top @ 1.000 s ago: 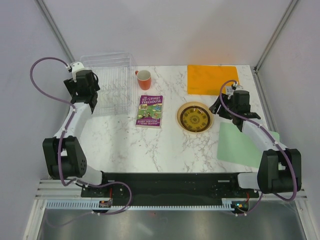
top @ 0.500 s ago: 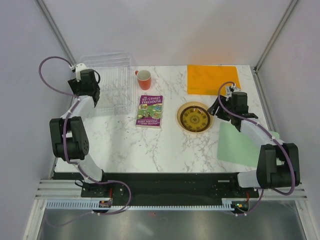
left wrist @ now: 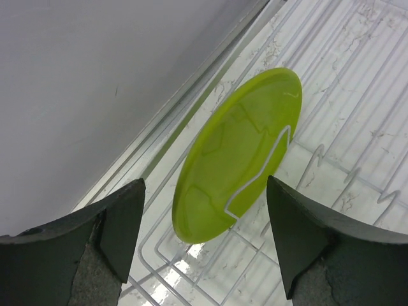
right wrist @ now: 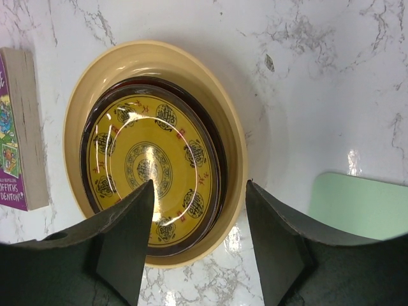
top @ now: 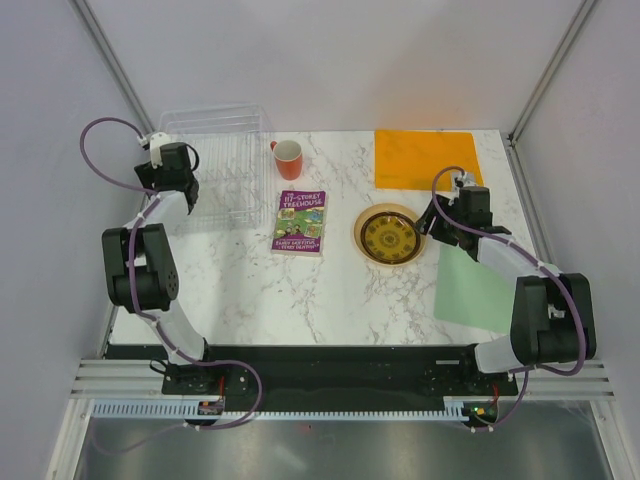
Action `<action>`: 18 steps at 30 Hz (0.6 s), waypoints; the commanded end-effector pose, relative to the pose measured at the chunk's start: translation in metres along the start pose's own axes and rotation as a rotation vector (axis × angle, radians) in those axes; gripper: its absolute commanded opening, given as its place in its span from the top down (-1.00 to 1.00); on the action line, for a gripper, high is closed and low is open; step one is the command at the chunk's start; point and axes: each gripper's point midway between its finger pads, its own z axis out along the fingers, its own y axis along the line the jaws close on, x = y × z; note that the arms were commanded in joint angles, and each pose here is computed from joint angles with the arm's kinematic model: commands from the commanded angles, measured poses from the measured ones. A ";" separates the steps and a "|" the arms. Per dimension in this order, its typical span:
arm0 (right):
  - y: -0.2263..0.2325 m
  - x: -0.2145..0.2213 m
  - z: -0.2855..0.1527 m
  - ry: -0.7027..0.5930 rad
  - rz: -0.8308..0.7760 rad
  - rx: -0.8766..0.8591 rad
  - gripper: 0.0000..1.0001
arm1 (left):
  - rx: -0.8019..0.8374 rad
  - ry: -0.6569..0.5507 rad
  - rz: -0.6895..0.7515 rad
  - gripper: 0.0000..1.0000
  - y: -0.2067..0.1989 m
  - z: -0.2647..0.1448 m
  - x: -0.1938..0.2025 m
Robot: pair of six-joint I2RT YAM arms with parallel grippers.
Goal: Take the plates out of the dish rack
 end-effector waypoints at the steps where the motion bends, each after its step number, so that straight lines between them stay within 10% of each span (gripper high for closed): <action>1: 0.001 -0.005 0.004 -0.023 -0.022 -0.015 -0.32 | -0.035 -0.076 -0.066 -0.66 0.011 0.008 -0.033; 18: -0.001 0.003 0.022 0.013 -0.011 -0.035 -0.31 | 0.101 -0.018 -0.106 -0.13 0.001 0.033 -0.018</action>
